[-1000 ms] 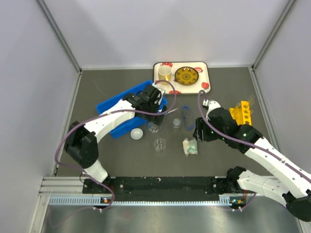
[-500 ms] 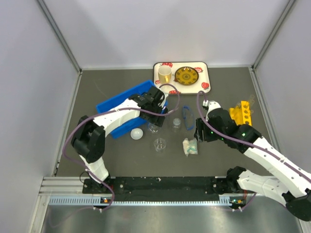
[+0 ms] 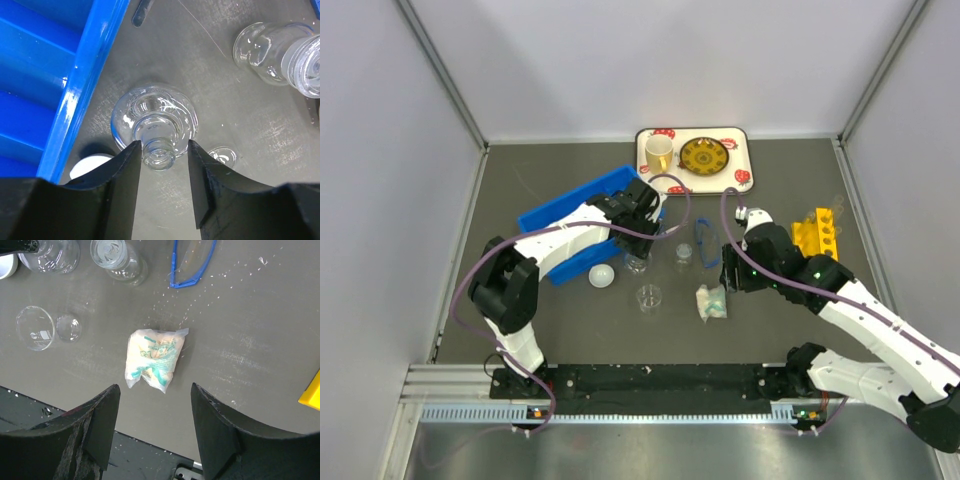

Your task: Organize the chemistry lab equipment

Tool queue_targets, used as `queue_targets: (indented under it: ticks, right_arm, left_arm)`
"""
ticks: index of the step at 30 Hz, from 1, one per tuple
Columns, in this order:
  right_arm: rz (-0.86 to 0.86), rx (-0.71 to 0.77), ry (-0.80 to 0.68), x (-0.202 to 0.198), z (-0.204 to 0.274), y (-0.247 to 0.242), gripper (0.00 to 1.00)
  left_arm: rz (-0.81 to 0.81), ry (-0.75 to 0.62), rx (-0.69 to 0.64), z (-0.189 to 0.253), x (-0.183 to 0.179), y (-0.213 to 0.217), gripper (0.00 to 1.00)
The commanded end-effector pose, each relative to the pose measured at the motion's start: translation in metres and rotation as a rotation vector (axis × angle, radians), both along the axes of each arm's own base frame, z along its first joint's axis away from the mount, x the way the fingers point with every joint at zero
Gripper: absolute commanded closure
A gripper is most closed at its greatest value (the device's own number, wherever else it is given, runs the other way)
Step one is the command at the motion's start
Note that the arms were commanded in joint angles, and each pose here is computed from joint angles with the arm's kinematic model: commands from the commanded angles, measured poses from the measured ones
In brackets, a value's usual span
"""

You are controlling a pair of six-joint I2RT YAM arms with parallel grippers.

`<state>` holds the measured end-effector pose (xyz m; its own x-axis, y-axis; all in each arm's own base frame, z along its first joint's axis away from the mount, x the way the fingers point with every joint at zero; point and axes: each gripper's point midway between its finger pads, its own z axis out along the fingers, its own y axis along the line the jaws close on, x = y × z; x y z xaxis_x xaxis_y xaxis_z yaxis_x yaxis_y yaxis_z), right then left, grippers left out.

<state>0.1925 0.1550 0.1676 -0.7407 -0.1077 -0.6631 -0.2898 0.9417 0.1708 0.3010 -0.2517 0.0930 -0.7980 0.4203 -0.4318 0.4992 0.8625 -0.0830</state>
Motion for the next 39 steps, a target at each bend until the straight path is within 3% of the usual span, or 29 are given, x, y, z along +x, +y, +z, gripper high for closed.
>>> queue_targets:
  ticks: [1, 7, 8, 15, 30, 39]
  right_arm:
    - [-0.003, 0.011, -0.022, 0.004, 0.002, 0.004, 0.41]
    - [0.0, 0.012, -0.021, 0.003, 0.002, 0.004, 0.4]
    - [-0.002, 0.014, -0.023, 0.003, 0.003, 0.004, 0.4]
    - [-0.002, 0.019, -0.025, 0.003, 0.003, 0.004, 0.41]
    - [-0.004, 0.016, -0.055, 0.006, 0.011, 0.002, 0.39]
    - [-0.012, 0.007, -0.083, 0.009, 0.019, -0.001, 0.25]
  left_arm:
    - [0.01, -0.036, 0.023, 0.005, 0.008, 0.004, 0.58]
    - [0.017, -0.034, 0.043, 0.003, 0.008, 0.008, 0.73]
    - [0.019, -0.033, 0.049, 0.003, 0.008, 0.009, 0.8]
    - [0.033, -0.052, 0.061, 0.016, 0.01, 0.014, 1.0]
    - [0.033, -0.218, -0.009, 0.122, 0.036, 0.003, 1.0]
    - [0.053, -0.367, -0.018, 0.18, 0.074, 0.004, 1.0]
